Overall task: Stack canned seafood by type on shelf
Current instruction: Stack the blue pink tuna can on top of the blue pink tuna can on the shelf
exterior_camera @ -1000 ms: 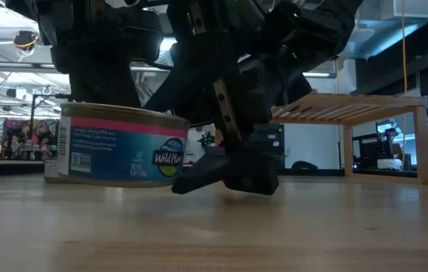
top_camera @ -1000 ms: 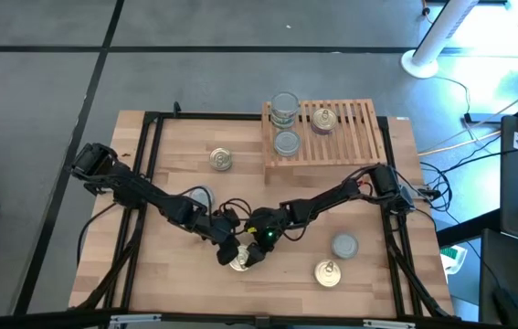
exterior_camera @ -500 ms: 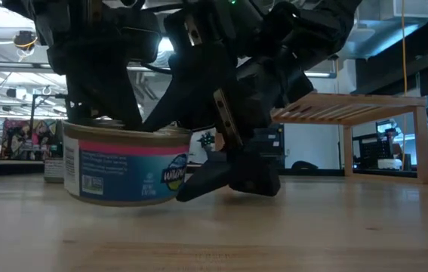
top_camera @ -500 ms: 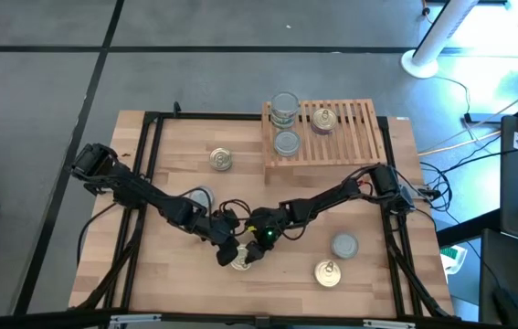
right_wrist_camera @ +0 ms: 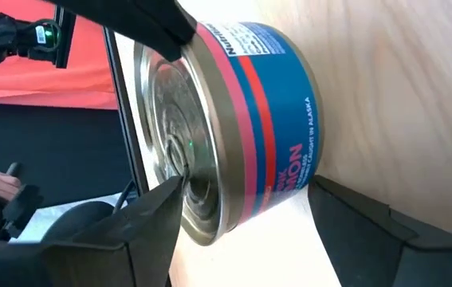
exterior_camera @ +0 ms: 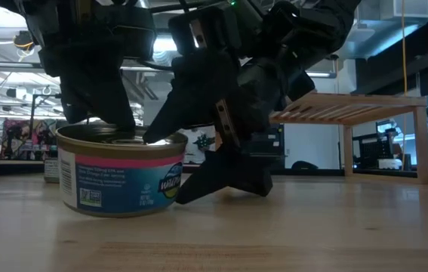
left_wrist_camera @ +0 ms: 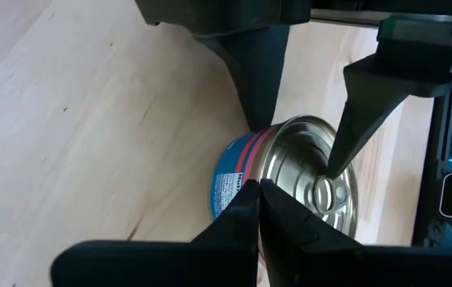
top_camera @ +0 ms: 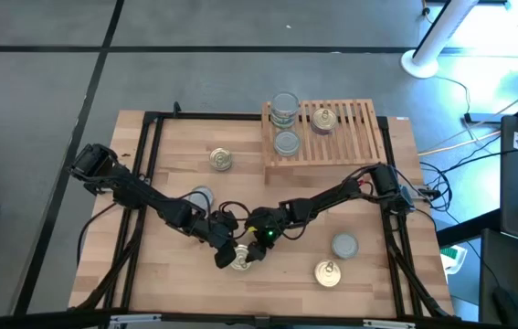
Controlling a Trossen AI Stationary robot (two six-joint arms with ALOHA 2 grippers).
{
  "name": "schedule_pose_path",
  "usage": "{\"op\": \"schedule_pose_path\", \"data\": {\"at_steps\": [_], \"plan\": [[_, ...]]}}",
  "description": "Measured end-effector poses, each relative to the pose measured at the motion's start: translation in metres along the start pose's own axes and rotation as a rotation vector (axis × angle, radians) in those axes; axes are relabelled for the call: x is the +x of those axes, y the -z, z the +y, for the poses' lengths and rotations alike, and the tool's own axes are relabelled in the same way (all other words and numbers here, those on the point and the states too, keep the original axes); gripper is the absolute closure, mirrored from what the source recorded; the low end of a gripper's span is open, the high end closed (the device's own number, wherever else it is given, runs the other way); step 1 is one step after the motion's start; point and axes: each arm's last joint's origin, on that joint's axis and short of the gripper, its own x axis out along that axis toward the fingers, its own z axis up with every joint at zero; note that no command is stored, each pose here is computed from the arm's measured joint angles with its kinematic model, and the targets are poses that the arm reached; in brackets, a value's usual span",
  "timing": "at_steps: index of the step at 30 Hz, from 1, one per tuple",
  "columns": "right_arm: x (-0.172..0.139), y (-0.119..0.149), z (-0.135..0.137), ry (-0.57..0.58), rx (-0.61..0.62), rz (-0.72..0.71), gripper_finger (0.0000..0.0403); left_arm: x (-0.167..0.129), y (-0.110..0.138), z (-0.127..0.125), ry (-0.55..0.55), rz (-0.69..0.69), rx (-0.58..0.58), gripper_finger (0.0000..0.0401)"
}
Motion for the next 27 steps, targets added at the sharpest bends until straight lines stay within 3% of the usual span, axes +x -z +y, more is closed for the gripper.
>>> {"op": "schedule_pose_path", "data": {"at_steps": [11, 27], "plan": [[0.0003, -0.0019, 0.0032, -0.047, -0.079, -0.013, 0.0134, 0.0000, -0.0008, -0.0014, 0.014, -0.010, 0.006, 0.0401], [-0.0009, -0.0029, 0.0052, -0.105, -0.091, 0.033, 0.0134, -0.0002, -0.0027, -0.0024, 0.010, -0.042, 0.037, 0.0401]]}}
